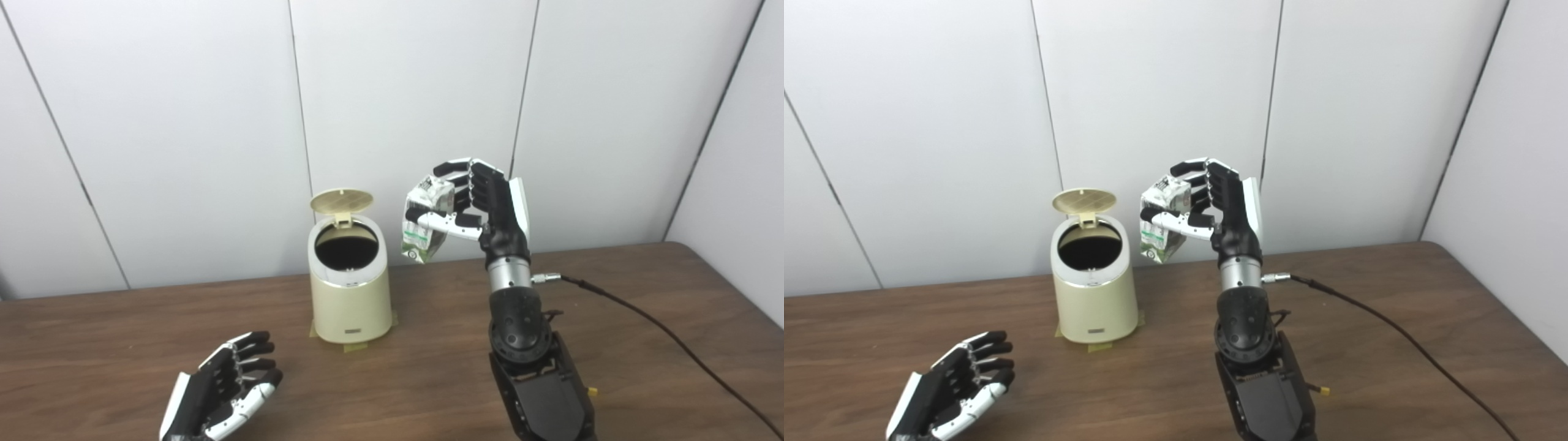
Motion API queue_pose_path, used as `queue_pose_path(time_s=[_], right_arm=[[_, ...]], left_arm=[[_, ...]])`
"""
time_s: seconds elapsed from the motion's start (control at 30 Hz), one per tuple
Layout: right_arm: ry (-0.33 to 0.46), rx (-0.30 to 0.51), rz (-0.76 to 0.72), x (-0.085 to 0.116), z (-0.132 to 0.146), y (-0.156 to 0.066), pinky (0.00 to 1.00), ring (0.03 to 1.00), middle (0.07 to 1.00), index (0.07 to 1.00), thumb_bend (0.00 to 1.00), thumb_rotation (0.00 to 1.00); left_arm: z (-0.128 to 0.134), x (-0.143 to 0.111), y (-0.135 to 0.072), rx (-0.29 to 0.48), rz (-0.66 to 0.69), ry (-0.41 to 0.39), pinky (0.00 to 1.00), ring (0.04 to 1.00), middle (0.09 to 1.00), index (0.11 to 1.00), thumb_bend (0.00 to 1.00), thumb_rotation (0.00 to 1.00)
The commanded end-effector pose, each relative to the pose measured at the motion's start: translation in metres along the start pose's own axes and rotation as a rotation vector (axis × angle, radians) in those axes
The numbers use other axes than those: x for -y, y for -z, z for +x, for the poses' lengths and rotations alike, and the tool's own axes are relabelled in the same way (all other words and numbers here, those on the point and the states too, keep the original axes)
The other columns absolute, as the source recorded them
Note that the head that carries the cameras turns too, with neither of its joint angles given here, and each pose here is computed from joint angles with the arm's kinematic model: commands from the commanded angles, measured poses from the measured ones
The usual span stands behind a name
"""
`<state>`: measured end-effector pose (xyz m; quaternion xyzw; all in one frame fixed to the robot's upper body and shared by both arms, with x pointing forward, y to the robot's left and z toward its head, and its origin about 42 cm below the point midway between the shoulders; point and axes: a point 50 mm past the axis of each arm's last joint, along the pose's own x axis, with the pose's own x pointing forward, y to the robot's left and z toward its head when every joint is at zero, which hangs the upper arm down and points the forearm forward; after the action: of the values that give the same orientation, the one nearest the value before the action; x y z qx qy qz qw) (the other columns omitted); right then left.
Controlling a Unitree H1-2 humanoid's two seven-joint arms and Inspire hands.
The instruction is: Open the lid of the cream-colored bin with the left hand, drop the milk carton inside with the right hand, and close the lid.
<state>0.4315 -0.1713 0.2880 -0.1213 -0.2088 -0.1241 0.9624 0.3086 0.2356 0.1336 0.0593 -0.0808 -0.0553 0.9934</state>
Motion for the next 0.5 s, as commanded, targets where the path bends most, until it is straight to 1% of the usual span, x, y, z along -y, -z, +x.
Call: queue_pose_path(time_s=[0.0, 0.17, 0.3, 0.47], right_arm=[[-0.001, 0.111, 0.037, -0.01, 0.015, -0.037, 0.26, 0.309, 0.425, 0.524, 0.52, 0.0], [-0.045, 0.112, 0.062, -0.034, 0.019, -0.043, 0.26, 0.316, 0.426, 0.529, 0.52, 0.0], [-0.08, 0.127, 0.076, -0.051, 0.023, -0.045, 0.27, 0.321, 0.426, 0.528, 0.52, 0.0], [-0.115, 0.122, 0.074, -0.068, 0.03, -0.044, 0.26, 0.315, 0.426, 0.527, 0.52, 0.0]], left_arm=[[0.009, 0.005, -0.012, 0.076, -0.001, -0.009, 0.53, 0.679, 0.736, 0.748, 0.62, 0.22], [0.009, 0.01, -0.01, 0.078, -0.008, -0.009, 0.54, 0.677, 0.735, 0.742, 0.63, 0.23], [0.008, 0.015, -0.012, 0.073, -0.008, -0.02, 0.54, 0.675, 0.734, 0.745, 0.64, 0.23], [0.008, 0.02, -0.015, 0.071, 0.002, -0.027, 0.54, 0.677, 0.734, 0.746, 0.65, 0.27]])
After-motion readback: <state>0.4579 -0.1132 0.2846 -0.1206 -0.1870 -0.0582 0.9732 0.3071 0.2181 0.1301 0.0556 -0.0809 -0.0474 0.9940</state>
